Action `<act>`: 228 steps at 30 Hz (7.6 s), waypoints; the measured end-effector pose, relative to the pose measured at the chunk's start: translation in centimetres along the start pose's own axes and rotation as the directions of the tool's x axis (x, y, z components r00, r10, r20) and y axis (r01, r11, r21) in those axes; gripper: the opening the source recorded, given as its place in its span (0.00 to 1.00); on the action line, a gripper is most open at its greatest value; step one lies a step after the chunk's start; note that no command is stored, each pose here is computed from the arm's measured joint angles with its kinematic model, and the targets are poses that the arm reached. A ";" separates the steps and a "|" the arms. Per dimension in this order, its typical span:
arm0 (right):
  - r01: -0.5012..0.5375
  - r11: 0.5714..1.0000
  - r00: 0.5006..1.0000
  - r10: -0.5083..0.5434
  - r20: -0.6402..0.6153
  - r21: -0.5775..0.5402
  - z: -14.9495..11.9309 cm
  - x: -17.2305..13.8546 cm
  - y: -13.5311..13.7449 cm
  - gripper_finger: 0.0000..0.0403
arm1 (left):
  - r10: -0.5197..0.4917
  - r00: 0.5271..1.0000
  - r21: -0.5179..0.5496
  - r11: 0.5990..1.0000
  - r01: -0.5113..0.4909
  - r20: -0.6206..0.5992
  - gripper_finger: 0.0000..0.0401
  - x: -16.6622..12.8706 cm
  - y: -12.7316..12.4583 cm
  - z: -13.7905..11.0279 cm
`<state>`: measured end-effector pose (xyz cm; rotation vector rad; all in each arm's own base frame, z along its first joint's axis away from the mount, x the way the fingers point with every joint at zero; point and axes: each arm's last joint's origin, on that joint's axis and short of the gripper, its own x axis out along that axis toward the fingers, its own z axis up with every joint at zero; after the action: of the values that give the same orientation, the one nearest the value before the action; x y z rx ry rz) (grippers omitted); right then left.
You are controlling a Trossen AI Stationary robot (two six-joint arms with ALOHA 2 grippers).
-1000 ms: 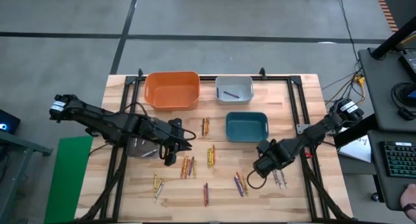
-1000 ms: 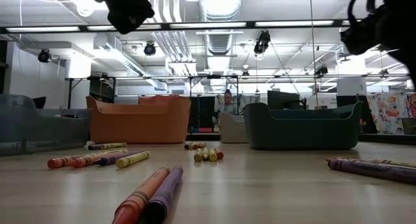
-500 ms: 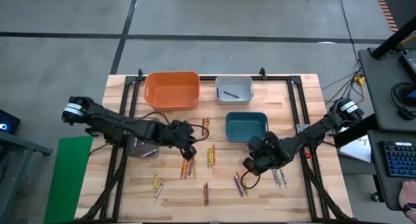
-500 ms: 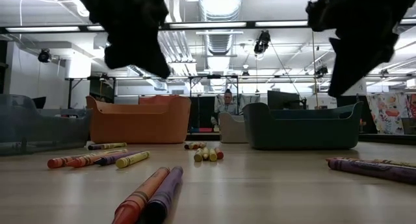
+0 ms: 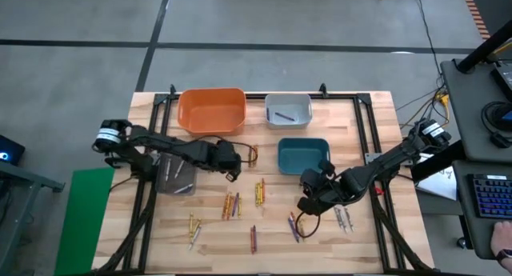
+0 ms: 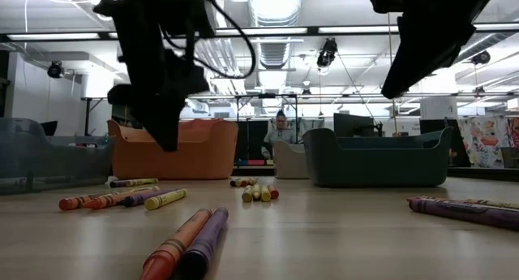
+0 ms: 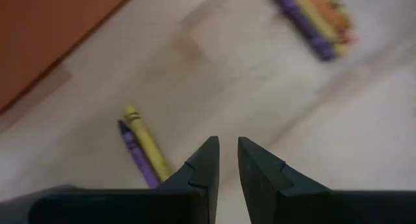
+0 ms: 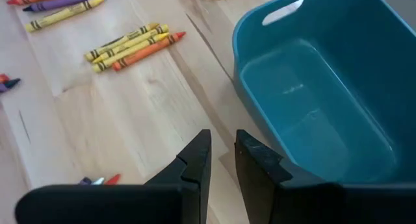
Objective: Sort crayons
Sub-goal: Put the yellow crayon into the orange bin, then put the white crayon into the black bin
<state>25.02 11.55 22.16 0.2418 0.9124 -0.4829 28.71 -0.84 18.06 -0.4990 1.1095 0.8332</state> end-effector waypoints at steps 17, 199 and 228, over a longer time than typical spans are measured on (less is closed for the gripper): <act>0.000 1.000 1.000 0.000 0.011 0.004 0.1 0.0 0.0 0.15 | 0.179 0.983 0.007 0.984 -0.178 -0.029 0.10 2.4 0.9 0.5; -0.148 0.710 0.938 -0.119 0.325 0.688 13.7 1.6 -26.3 0.14 | -0.211 0.956 0.352 0.927 0.129 0.206 0.00 2.1 19.4 11.9; -0.452 0.377 0.761 0.635 0.130 0.809 14.7 -1.7 -15.5 0.14 | -0.316 0.934 0.367 0.899 0.239 0.165 0.22 0.8 21.3 16.6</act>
<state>26.67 -7.27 32.35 1.4546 0.6804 -0.1993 21.58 24.38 24.71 -0.2561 0.9225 0.4170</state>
